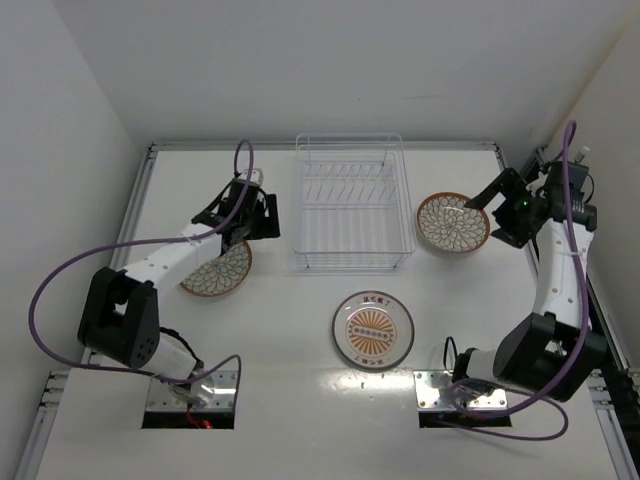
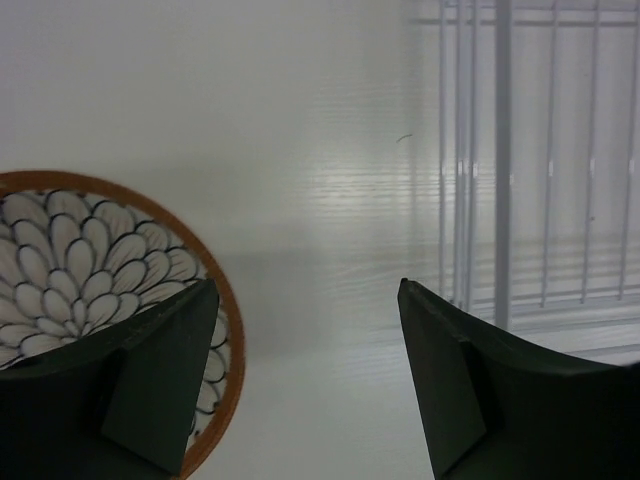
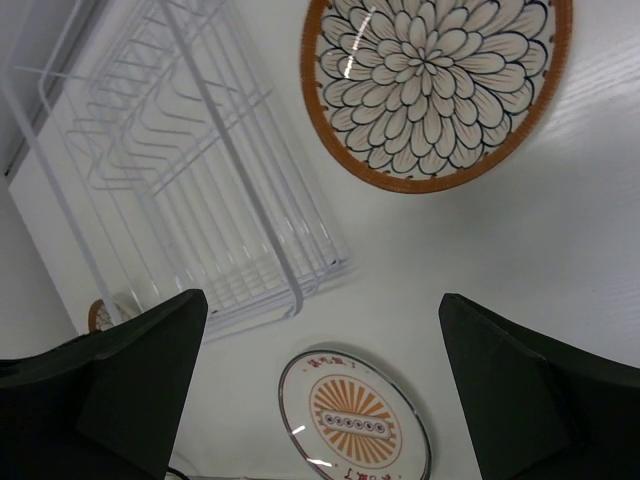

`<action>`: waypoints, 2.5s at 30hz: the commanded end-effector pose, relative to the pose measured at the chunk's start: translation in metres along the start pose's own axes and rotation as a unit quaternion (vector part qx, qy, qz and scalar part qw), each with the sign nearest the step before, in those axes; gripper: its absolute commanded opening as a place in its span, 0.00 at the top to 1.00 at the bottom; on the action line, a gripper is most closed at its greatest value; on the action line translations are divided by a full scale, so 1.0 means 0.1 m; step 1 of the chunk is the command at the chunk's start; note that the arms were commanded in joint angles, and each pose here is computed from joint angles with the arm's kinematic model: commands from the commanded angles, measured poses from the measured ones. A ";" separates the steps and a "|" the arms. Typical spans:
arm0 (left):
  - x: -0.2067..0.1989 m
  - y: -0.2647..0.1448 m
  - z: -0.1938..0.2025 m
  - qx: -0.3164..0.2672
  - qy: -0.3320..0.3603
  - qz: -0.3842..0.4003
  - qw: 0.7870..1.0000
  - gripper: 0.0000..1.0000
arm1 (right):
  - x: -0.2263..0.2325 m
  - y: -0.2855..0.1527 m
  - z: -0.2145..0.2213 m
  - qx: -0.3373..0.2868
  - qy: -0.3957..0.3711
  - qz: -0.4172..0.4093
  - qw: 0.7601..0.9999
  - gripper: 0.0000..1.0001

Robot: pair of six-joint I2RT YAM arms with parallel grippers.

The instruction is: Load the plates into the dish rack

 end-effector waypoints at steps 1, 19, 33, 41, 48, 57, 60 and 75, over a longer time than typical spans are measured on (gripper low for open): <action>0.21 -0.32 -0.20 -0.079 0.028 -0.047 0.995 0.30 | 0.29 -0.30 -0.10 -0.064 -0.047 -0.068 0.994 0.01; 1.24 -0.38 0.22 -0.381 0.042 -0.113 0.917 0.30 | 0.56 -0.38 0.21 -0.043 -0.069 -0.168 0.982 0.01; 1.17 -0.14 0.18 -0.379 0.064 -0.079 0.920 0.00 | 0.76 -0.35 0.38 -0.008 -0.102 -0.192 0.976 0.01; 1.19 -0.22 0.42 -0.391 0.065 -0.085 0.914 0.00 | 0.71 -0.37 0.49 -0.012 -0.110 -0.192 0.975 0.01; 1.20 -0.21 0.43 -0.388 0.068 -0.094 0.914 0.00 | 0.68 -0.33 0.57 -0.001 -0.109 -0.190 0.976 0.01; 1.20 -0.21 0.43 -0.388 0.068 -0.094 0.914 0.00 | 0.67 -0.36 0.70 0.009 -0.118 -0.186 0.975 0.01; 1.20 -0.21 0.43 -0.388 0.068 -0.094 0.914 0.00 | 0.65 -0.35 0.76 0.007 -0.122 -0.185 0.975 0.01; 1.20 -0.21 0.43 -0.388 0.068 -0.094 0.914 0.00 | 0.65 -0.35 0.84 0.025 -0.136 -0.175 0.975 0.01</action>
Point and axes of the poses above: each gripper's point midway between its finger pads, its own y axis out along the fingers, its own x axis along the line the jaws close on, z = x × y, the point moved 4 cm from there along -y, back along the fingers
